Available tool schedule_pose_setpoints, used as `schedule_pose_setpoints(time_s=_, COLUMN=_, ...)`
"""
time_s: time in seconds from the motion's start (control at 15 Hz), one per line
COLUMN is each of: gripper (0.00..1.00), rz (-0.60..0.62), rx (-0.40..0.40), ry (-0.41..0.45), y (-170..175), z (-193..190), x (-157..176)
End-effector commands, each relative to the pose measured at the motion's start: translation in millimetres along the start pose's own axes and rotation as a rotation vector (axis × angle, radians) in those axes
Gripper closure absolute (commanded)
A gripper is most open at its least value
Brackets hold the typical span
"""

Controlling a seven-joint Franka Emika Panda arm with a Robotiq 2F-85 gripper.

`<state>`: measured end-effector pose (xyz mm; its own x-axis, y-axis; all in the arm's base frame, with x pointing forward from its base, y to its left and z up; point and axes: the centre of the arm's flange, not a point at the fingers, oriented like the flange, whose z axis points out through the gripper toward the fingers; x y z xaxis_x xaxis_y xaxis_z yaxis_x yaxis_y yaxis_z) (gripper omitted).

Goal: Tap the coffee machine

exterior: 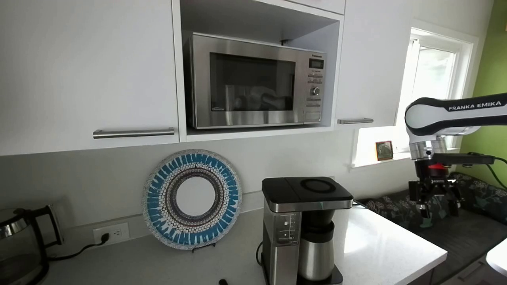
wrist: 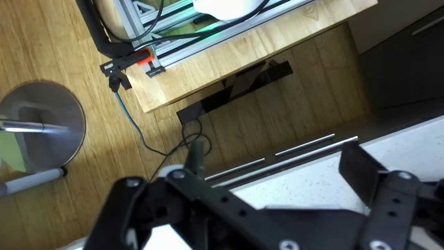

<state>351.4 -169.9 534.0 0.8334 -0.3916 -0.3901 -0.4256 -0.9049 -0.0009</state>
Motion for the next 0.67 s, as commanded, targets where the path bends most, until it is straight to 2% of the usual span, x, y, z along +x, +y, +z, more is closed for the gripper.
schedule_pose_setpoints(time_s=0.0, gripper=0.0, rz=0.111, rx=0.084, ry=-0.088, y=15, z=6, x=10)
schedule_pose_setpoints(time_s=0.47, gripper=0.0, rz=0.239, rx=0.23, ry=-0.18, y=37, z=36, x=27)
schedule_pose_setpoints(time_s=0.53, gripper=0.0, rz=0.264, rx=0.24, ry=-0.152, y=40, z=41, x=34)
schedule_pose_setpoints(time_s=0.6, gripper=0.0, rz=0.278, rx=0.256, ry=-0.161, y=43, z=44, x=40)
